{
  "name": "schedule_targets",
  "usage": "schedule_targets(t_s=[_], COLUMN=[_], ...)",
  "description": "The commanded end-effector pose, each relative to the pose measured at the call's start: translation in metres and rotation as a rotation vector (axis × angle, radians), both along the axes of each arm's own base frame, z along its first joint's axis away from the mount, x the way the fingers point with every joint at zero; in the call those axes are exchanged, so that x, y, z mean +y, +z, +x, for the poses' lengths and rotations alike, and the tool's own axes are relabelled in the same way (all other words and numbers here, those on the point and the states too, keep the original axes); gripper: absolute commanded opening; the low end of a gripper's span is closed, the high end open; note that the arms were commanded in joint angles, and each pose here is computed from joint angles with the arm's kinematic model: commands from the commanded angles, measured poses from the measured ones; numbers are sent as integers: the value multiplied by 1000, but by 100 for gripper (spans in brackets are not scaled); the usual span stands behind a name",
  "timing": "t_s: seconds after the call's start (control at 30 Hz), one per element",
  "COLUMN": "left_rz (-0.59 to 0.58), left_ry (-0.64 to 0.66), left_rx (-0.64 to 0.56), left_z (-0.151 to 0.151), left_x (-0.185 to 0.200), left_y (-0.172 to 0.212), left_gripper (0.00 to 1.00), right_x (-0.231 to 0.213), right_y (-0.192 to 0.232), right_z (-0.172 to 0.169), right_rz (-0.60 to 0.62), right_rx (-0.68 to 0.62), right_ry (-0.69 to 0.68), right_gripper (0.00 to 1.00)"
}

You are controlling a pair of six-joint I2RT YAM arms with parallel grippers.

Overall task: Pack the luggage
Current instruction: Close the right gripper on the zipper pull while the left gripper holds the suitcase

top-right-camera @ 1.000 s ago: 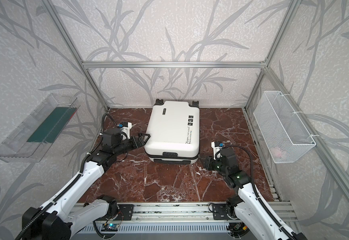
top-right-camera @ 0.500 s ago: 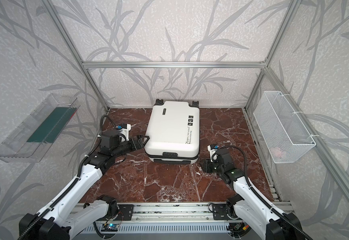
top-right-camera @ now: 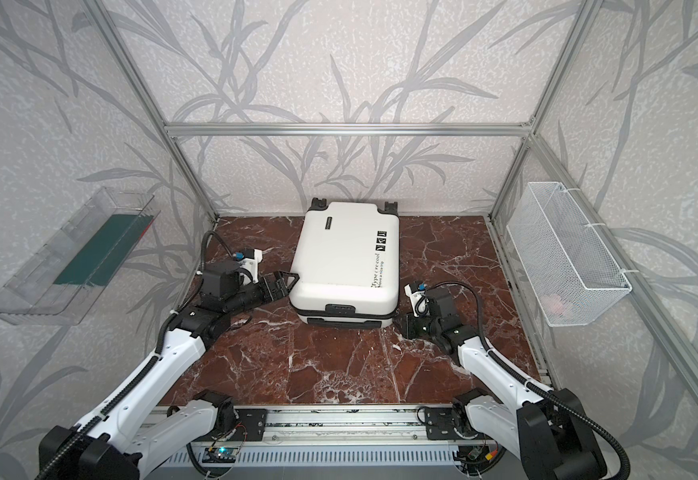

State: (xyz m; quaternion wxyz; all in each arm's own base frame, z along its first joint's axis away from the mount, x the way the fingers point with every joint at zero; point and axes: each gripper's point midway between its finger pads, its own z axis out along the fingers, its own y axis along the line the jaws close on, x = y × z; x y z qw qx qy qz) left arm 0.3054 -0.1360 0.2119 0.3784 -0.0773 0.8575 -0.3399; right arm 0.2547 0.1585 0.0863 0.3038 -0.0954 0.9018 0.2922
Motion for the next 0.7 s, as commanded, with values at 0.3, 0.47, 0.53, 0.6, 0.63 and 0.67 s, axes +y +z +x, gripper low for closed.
schedule_targets(t_s=[0.3, 0.47, 0.53, 0.6, 0.63, 0.67], left_rz=[-3, -3, -3, -2, -2, -2], left_ry=[-6, -8, -10, -9, -9, -9], left_rx=[-5, -5, -7, -7, -6, -7], left_z=[0, 0, 1, 1, 1, 1], left_x=[-1, -2, -2, -2, -2, -2], left_y=[0, 0, 1, 0, 0, 1], left_gripper=[99, 99, 99, 99, 99, 99], right_x=[0, -2, -4, -5, -5, -4], right_y=[19, 15, 13, 12, 13, 14], right_z=[-2, -7, -8, -9, -8, -8], right_rz=[11, 11, 7, 9, 13, 20], right_rx=[-71, -65, -64, -61, -64, -64], right_ry=[19, 13, 6, -6, -9, -7], right_gripper=[11, 5, 3, 1, 0, 0])
